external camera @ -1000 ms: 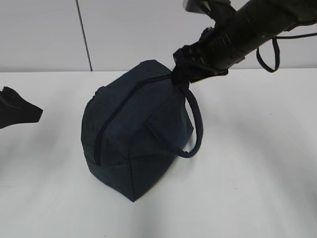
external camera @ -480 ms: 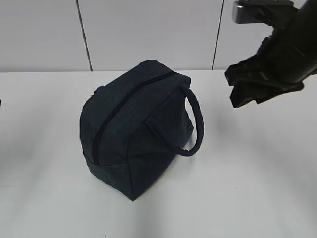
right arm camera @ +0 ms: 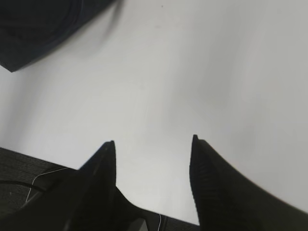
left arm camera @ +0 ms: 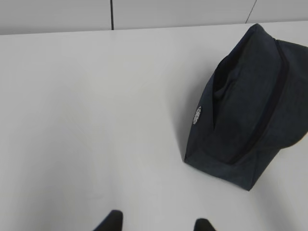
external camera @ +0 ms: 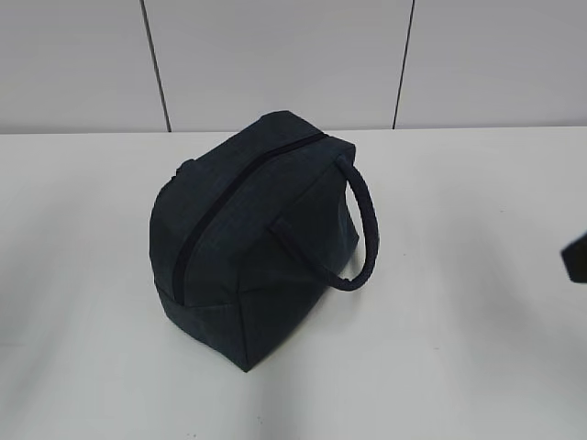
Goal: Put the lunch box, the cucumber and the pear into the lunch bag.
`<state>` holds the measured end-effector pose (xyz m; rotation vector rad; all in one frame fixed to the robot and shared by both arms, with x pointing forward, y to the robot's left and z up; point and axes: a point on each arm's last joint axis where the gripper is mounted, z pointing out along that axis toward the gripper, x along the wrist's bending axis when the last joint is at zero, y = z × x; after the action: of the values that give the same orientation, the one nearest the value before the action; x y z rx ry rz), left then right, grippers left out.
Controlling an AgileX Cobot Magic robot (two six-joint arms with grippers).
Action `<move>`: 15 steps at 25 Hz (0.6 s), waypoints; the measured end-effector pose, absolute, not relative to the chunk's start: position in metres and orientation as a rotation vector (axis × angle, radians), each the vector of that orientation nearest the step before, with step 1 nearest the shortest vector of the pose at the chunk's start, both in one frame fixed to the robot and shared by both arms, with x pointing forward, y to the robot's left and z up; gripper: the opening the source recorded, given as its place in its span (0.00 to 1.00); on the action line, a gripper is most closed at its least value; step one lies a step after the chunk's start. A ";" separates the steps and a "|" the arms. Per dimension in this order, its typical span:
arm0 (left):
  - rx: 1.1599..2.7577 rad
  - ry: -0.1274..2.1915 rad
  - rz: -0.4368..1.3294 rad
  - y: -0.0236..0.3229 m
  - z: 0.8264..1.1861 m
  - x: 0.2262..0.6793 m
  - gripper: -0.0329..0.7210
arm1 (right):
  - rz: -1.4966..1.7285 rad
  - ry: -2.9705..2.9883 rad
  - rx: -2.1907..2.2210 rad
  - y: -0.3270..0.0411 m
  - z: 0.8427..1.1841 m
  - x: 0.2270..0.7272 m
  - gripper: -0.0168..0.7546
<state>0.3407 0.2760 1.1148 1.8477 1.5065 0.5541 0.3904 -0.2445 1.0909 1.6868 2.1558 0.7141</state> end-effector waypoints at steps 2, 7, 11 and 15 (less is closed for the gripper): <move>1.839 1.500 0.601 0.280 1.119 0.319 0.40 | 0.706 2.142 1.679 -0.254 1.089 0.368 0.53; 1.815 1.504 0.664 0.289 1.117 0.271 0.39 | 0.636 2.104 1.665 -0.278 1.089 0.319 0.53; 1.793 1.503 0.703 0.293 1.107 0.247 0.39 | 0.740 2.015 1.613 -0.292 1.090 0.282 0.53; 1.761 1.479 0.746 0.296 1.092 0.231 0.38 | 0.841 1.924 1.549 -0.303 1.078 0.255 0.53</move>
<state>0.2313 0.2956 1.0922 1.7607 1.4789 0.7463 0.2550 -0.3035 1.0784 1.5493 1.9241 0.8413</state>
